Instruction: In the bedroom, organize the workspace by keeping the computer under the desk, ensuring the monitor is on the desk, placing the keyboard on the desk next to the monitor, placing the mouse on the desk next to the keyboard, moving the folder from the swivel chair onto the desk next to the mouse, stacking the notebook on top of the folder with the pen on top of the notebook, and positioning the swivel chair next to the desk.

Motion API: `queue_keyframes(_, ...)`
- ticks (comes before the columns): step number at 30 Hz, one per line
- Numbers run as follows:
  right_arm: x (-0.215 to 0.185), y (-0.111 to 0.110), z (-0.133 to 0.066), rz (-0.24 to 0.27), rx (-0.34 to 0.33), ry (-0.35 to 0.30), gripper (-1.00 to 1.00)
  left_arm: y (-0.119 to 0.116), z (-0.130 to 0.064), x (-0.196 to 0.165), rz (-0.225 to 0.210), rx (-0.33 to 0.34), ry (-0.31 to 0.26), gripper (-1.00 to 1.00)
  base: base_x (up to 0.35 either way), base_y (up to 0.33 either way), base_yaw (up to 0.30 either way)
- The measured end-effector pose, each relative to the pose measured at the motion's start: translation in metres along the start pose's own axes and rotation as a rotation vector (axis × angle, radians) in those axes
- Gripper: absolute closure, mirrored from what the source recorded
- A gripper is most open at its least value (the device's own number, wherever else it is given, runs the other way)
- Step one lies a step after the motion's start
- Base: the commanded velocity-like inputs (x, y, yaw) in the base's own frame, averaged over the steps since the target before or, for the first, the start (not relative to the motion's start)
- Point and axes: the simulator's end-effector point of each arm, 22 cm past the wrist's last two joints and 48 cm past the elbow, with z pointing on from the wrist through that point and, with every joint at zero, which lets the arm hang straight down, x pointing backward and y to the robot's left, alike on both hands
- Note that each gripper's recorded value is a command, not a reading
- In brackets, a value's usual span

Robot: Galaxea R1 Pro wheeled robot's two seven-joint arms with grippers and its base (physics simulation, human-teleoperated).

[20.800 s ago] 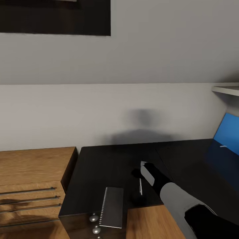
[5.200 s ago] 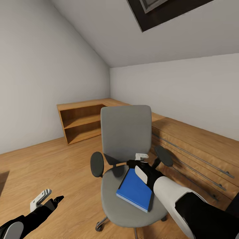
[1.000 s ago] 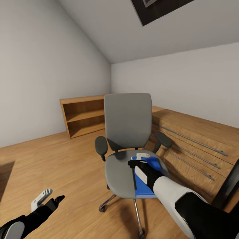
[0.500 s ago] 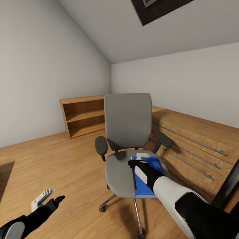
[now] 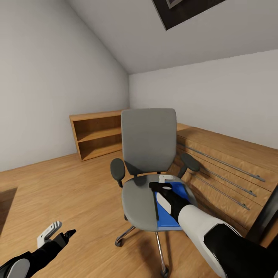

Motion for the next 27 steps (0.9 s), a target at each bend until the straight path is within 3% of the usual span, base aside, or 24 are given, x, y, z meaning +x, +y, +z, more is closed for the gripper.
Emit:
queue_keyframes(5, -0.006, -0.009, -0.001, 0.006, 0.050, -0.013, -1.00, 0.000, 0.000, 0.001, 0.000, -0.001, 0.002, -1.00, 0.024, 0.000, 0.000)
queue_keyframes(12, -0.006, -0.011, -0.001, 0.010, 0.056, -0.013, -1.00, 0.001, 0.000, 0.001, 0.002, -0.003, 0.001, -1.00, 0.180, 0.000, 0.000)
queue_keyframes(18, -0.005, -0.016, 0.000, -0.026, 0.056, -0.008, -1.00, -0.001, 0.001, 0.005, -0.006, -0.001, 0.006, -1.00, 0.000, 0.000, 0.000)
queue_keyframes(27, -0.006, -0.028, 0.001, -0.015, 0.085, -0.020, -1.00, -0.004, 0.002, 0.009, -0.013, 0.003, 0.011, -1.00, 0.000, 0.000, 0.000)
